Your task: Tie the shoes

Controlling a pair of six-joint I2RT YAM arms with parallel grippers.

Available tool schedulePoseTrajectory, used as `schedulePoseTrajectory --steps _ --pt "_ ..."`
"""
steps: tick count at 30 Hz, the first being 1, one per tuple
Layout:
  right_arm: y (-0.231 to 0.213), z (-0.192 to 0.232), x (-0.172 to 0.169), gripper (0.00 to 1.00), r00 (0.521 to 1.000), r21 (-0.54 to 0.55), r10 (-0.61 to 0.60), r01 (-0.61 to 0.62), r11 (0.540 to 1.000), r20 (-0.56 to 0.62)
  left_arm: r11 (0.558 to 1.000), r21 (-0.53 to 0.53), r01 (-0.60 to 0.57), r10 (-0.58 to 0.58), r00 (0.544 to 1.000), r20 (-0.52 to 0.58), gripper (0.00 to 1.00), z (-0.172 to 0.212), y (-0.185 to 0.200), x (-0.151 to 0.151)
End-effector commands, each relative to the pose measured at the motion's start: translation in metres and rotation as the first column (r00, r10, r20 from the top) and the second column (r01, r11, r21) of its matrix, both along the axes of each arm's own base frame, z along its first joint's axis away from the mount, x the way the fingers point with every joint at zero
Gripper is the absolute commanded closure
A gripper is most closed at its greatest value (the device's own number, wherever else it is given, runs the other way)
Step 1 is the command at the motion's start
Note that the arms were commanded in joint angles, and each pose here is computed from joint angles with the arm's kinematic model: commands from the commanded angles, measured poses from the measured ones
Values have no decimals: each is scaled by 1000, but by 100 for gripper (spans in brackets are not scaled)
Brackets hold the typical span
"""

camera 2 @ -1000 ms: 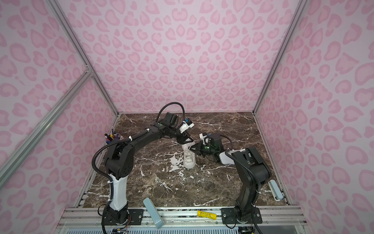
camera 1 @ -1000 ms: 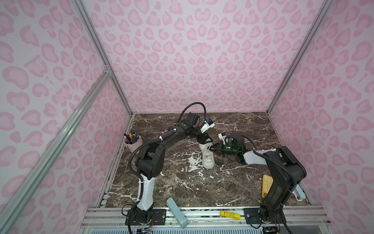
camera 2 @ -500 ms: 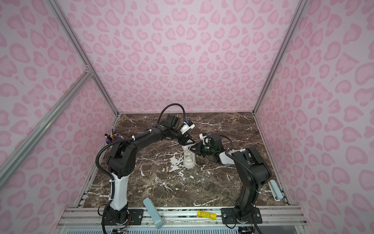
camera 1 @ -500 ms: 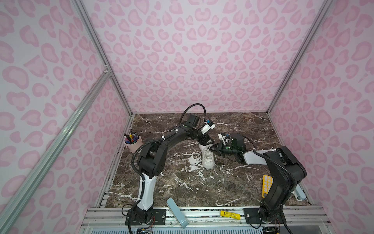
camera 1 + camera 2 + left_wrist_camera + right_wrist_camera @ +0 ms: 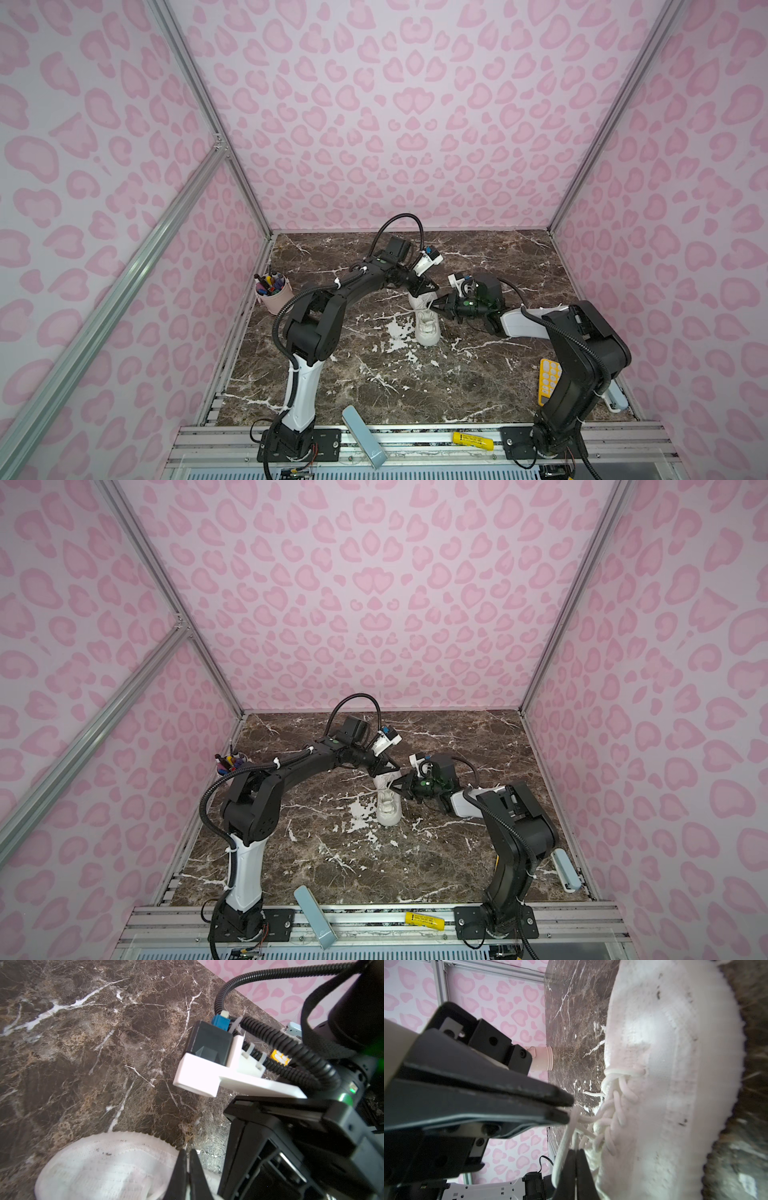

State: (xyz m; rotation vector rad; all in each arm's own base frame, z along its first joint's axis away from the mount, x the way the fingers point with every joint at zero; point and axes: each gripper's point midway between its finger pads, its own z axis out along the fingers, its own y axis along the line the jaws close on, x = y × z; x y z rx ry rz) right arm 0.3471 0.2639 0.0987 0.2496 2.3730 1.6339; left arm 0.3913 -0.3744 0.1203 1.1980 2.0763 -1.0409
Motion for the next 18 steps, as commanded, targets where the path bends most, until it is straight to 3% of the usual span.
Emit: schedulePoseTrajectory --steps 1,18 --pt "-1 1 0 100 1000 -7 4 -4 1000 16 1000 -24 -9 9 1000 25 97 9 1 5" --pt "-26 -12 -13 100 1000 -66 -13 12 998 -14 999 -11 -43 43 999 25 97 8 17 9"
